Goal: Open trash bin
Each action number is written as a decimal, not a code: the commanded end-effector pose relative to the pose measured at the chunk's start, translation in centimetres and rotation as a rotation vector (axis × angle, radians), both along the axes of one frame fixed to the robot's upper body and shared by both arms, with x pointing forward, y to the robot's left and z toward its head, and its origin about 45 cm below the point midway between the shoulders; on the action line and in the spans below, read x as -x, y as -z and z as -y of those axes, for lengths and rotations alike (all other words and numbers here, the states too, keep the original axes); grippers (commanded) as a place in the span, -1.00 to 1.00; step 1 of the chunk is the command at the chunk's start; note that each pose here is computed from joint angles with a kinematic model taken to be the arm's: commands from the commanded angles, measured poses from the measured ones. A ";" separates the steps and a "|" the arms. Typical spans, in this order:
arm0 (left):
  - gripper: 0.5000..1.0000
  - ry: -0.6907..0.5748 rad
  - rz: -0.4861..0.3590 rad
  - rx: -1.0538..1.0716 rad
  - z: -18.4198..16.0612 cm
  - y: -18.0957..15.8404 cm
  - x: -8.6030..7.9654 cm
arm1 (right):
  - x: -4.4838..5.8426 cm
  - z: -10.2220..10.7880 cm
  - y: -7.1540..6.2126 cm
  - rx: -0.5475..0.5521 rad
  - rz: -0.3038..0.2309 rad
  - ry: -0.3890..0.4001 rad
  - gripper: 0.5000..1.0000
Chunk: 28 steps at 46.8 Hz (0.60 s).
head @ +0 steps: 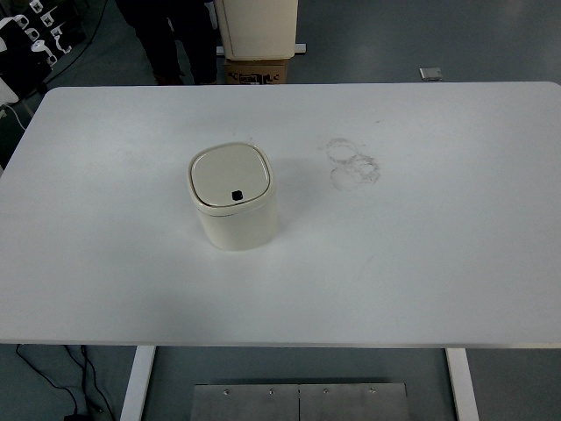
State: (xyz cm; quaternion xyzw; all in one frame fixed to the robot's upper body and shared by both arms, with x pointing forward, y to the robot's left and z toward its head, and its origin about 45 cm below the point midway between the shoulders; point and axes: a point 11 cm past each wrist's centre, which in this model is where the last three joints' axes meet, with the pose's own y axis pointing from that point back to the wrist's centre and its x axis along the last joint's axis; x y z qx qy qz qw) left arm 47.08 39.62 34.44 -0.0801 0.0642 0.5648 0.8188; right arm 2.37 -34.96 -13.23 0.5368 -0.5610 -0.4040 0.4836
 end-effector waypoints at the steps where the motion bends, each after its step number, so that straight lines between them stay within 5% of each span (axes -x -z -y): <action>1: 1.00 0.054 -0.007 -0.076 1.2 -0.9 0.0 | 0.0 0.0 0.0 0.000 0.000 0.000 0.97; 28: 1.00 0.473 -0.115 -0.586 12.0 -3.3 2.1 | 0.0 0.0 0.0 0.000 0.000 0.000 0.97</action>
